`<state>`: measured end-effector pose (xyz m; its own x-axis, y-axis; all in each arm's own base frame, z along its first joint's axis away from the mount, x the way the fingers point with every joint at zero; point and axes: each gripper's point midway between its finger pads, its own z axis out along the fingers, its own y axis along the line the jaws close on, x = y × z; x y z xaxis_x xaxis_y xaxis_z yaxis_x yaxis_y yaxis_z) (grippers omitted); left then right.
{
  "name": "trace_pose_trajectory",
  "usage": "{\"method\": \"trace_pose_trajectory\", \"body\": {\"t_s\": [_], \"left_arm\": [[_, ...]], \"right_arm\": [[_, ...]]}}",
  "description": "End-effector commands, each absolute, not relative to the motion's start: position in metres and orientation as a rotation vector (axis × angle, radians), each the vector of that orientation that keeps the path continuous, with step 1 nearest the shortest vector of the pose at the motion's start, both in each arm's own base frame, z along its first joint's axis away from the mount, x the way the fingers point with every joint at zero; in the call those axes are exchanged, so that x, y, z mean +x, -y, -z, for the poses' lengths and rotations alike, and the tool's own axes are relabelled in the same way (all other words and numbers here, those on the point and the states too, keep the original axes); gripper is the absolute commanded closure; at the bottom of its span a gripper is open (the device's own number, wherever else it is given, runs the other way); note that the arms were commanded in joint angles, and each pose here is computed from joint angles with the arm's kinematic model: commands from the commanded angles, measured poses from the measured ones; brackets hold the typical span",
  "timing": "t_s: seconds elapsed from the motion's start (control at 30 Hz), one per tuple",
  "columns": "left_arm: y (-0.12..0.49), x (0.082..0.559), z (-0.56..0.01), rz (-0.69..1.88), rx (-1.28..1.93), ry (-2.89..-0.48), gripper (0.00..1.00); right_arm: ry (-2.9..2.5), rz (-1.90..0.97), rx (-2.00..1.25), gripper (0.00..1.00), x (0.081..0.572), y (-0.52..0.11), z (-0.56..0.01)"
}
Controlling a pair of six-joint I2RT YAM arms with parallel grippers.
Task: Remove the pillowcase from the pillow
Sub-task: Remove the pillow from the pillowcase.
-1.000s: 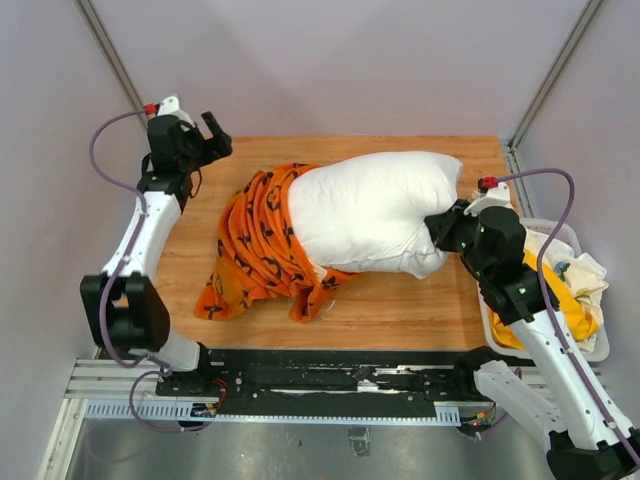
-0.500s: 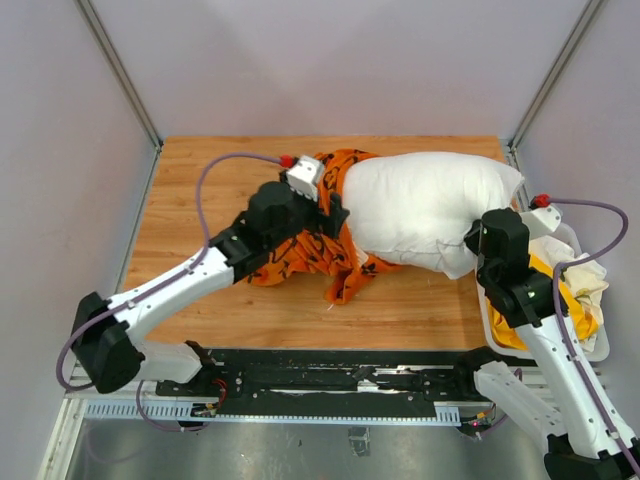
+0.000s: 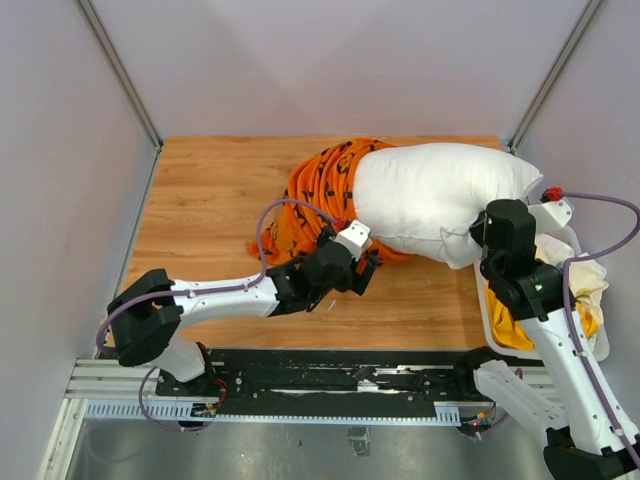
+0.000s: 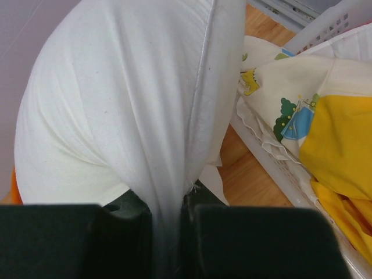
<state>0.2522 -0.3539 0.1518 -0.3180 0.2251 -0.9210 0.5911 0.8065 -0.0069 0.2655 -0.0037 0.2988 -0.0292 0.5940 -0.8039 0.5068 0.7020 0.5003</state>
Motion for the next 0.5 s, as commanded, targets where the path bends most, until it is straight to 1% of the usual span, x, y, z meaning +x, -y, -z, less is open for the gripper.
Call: {"method": "trace_pose_trajectory", "body": {"t_s": [0.0, 0.07, 0.1, 0.13, 0.2, 0.33, 0.37, 0.4, 0.47], "left_arm": [[0.343, 0.284, -0.145, 0.292, 0.474, -1.897, 0.01], [0.341, 0.294, -0.132, 0.333, 0.456, -1.934, 0.02], [0.339, 0.3, -0.126, 0.368, 0.441, -1.955, 0.05], [0.333, 0.307, -0.121, 0.396, 0.417, -1.978, 0.1], [0.321, 0.32, -0.114, 0.45, 0.368, -2.013, 0.29], [0.275, 0.347, -0.114, 0.47, 0.233, -2.033, 0.79], [0.261, 0.354, -0.115, 0.46, 0.191, -2.036, 0.94], [0.245, 0.36, -0.115, 0.443, 0.147, -2.038, 0.99], [0.213, 0.371, -0.118, 0.42, 0.051, -2.033, 1.0]], "right_arm": [[-1.45, -0.161, 0.948, 0.99, 0.266, 0.02, -0.364], [-1.432, -0.176, 0.929, 0.99, 0.263, 0.02, -0.374], [-1.425, -0.186, 0.914, 0.99, 0.261, 0.019, -0.379], [-1.421, -0.194, 0.888, 0.99, 0.26, 0.018, -0.385], [-1.417, -0.21, 0.847, 0.99, 0.258, 0.015, -0.396], [-1.464, -0.231, 0.731, 0.99, 0.261, 0.002, -0.408], [-1.479, -0.241, 0.701, 0.99, 0.263, -0.002, -0.409], [-1.494, -0.25, 0.671, 0.99, 0.265, -0.007, -0.411], [-1.527, -0.283, 0.611, 0.99, 0.269, -0.018, -0.414]]}}
